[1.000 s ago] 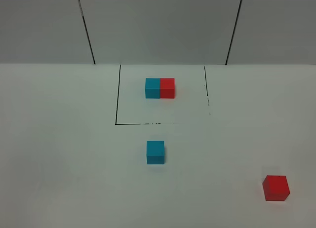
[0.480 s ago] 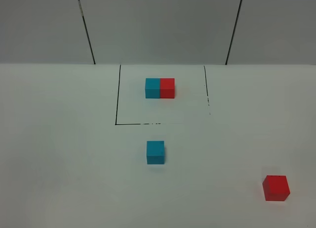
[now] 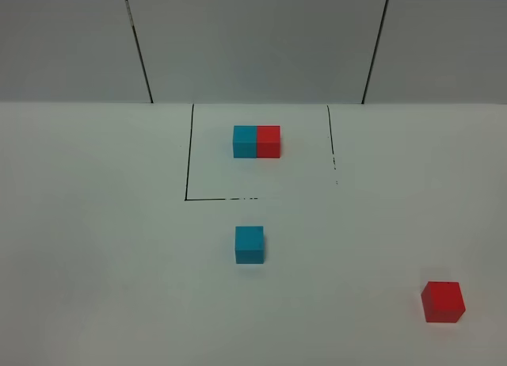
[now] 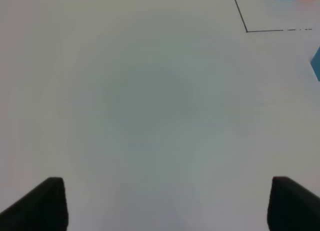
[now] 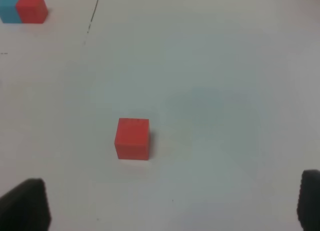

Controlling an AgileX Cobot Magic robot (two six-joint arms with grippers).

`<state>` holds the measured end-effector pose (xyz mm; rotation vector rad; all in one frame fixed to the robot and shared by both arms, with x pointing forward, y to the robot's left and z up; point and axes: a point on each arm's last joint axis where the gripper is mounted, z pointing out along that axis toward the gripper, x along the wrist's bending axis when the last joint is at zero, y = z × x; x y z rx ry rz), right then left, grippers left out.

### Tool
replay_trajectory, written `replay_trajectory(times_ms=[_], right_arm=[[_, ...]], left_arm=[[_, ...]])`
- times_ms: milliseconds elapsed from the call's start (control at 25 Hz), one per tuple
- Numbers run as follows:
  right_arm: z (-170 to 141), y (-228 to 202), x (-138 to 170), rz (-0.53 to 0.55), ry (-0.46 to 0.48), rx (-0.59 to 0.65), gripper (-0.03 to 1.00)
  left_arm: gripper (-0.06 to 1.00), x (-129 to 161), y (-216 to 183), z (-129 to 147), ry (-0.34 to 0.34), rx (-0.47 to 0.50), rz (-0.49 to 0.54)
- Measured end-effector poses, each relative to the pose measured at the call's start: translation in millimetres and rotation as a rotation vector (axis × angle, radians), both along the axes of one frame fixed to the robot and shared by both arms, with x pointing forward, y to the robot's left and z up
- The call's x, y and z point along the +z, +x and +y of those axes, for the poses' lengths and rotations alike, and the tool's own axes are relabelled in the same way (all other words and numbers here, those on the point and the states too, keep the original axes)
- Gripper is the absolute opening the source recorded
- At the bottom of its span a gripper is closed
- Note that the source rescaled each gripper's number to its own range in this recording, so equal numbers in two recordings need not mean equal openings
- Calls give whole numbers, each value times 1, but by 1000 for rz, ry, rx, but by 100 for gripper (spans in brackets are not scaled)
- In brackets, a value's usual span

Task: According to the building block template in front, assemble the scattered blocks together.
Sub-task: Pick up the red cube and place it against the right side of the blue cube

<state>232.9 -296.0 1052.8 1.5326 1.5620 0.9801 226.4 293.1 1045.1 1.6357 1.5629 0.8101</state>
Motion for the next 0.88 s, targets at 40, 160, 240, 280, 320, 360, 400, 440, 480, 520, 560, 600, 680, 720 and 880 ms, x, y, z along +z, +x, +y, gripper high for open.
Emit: replay_trajectory(times_ms=[40,160,240,280,320,360,400,440,480,520,560,600,680,720,880], right_arm=[[0,0,0,0,0,0,100],[0,0,0,0,0,0,100],[0,0,0,0,0,0,100],[0,0,0,0,0,0,100],[0,0,0,0,0,0,100],[0,0,0,0,0,0,100],[0,0,0,0,0,0,100],[0,0,0,0,0,0,100],[0,0,0,0,0,0,100],[0,0,0,0,0,0,100],[0,0,0,0,0,0,100],[0,0,0,0,0,0,100],[0,0,0,0,0,0,100],[0,0,0,0,0,0,100],[0,0,0,0,0,0,100]], left_arm=[[70,0,0,0,0,0,0],[70,0,0,0,0,0,0],[70,0,0,0,0,0,0],[70,0,0,0,0,0,0],[70,0,0,0,0,0,0],[70,0,0,0,0,0,0],[70,0,0,0,0,0,0],[70,0,0,0,0,0,0],[70,0,0,0,0,0,0],[70,0,0,0,0,0,0],[70,0,0,0,0,0,0],[70,0,0,0,0,0,0],[70,0,0,0,0,0,0],[70,0,0,0,0,0,0],[70,0,0,0,0,0,0]])
